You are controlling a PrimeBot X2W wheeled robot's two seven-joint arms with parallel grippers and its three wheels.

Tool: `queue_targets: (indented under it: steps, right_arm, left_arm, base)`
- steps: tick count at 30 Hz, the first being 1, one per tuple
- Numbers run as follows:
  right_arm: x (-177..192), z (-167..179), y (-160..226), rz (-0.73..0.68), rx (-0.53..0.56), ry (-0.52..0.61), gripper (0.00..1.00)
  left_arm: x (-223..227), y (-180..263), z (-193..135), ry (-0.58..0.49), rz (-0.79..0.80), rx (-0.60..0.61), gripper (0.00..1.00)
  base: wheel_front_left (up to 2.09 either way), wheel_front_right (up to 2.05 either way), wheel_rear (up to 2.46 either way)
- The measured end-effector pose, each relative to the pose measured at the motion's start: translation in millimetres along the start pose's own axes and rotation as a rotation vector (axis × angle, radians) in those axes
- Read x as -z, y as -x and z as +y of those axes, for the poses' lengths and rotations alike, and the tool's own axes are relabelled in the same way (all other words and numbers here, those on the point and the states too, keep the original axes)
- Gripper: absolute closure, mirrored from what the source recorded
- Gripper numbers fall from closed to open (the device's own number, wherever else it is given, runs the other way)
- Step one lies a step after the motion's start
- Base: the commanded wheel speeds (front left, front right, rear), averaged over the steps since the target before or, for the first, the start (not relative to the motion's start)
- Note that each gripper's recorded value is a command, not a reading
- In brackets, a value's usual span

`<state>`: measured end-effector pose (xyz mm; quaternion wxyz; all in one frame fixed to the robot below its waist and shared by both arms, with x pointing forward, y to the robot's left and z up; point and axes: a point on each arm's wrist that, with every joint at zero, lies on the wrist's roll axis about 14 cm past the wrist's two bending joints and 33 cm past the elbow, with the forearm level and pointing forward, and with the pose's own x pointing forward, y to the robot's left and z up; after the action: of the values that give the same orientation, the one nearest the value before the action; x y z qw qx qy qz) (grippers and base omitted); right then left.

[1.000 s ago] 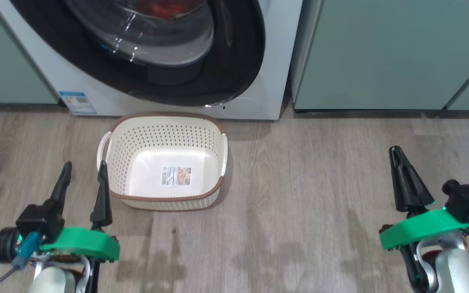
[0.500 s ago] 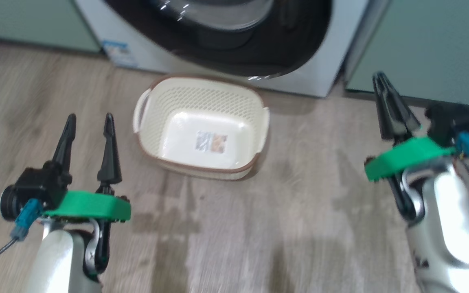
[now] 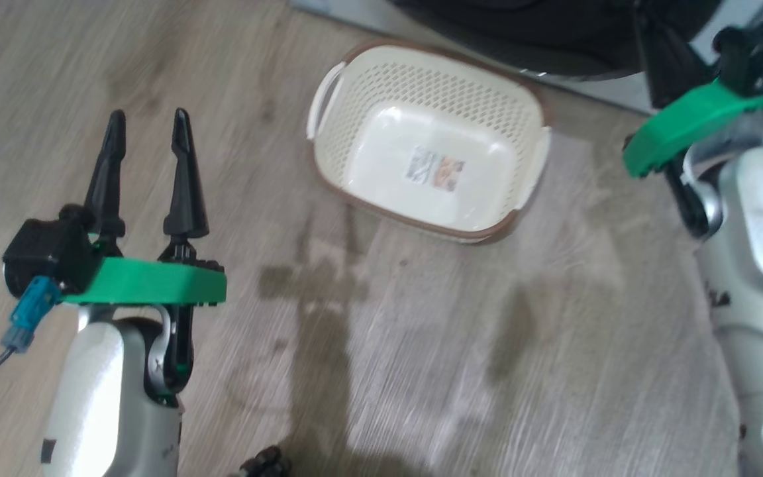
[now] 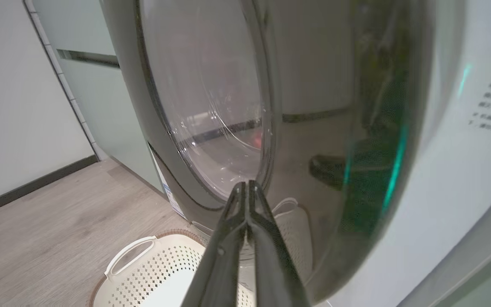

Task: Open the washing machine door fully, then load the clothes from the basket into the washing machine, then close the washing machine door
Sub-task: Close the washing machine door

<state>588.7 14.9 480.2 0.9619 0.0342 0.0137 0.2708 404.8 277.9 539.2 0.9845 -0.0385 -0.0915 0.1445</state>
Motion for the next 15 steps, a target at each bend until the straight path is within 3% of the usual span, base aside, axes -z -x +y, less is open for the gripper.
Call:
queue_targets:
  steps: [8,15]
  right_arm:
    - [36.0,7.2,-24.1,0.07,-0.031,-0.023,1.0]
    - [41.8,-11.4,-30.0,0.081,0.0,-0.01,1.0]
  left_arm:
    - [9.7,-1.2,10.6,-0.002,0.029,-0.041,0.0]
    - [9.7,-9.7,2.4,0.005,0.018,-0.023,0.0]
  base:
    - [0.0,0.0,0.0]
    - [0.0,0.0,0.0]
